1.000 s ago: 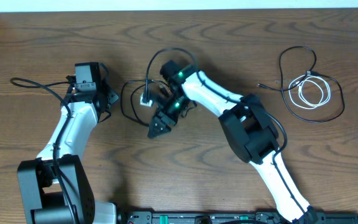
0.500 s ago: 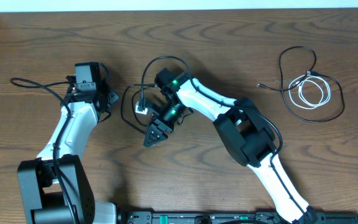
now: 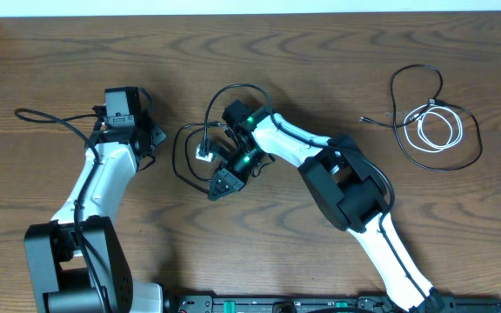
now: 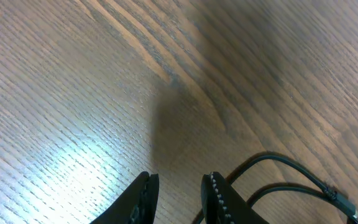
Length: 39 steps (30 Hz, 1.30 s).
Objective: Untangle cables
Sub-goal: 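Grasp the remaining black cable with the right gripper beside the left gripper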
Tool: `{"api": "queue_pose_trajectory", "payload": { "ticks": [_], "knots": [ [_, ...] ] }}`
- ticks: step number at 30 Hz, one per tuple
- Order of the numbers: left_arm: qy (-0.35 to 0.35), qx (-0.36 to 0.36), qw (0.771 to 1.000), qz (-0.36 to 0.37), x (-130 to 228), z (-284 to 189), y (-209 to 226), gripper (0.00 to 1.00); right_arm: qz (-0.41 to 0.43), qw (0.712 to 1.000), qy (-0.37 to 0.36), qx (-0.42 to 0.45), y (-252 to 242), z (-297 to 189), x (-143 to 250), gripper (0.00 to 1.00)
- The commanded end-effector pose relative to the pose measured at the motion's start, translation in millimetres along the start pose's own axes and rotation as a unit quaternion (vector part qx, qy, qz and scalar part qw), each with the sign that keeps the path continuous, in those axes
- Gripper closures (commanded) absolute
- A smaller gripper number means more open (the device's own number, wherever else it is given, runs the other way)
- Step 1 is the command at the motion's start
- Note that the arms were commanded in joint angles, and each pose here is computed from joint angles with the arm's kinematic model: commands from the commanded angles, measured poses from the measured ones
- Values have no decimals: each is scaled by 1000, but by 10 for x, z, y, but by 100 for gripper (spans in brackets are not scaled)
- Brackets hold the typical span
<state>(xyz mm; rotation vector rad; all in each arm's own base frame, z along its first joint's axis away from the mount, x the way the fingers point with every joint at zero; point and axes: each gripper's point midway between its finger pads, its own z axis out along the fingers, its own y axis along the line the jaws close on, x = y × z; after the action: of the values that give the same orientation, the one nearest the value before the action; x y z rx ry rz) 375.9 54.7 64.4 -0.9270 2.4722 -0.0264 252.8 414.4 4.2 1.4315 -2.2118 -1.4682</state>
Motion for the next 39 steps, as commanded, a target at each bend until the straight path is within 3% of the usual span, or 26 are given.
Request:
{"api": "queue_pose_trajectory", "payload": {
  "ticks": [1,33,39],
  "knots": [
    [3,-9,1000,-6,19,20,53,71,15,1000,3,2,-82,5,67,98],
    [3,-9,1000,-6,20,20,55,71,19,999,-27,-20,-83,-138,-13,99],
    [0,-7,1000,-7,3,21,43,71,45,998,-42,-14,14,-399,-135,99]
  ]
}}
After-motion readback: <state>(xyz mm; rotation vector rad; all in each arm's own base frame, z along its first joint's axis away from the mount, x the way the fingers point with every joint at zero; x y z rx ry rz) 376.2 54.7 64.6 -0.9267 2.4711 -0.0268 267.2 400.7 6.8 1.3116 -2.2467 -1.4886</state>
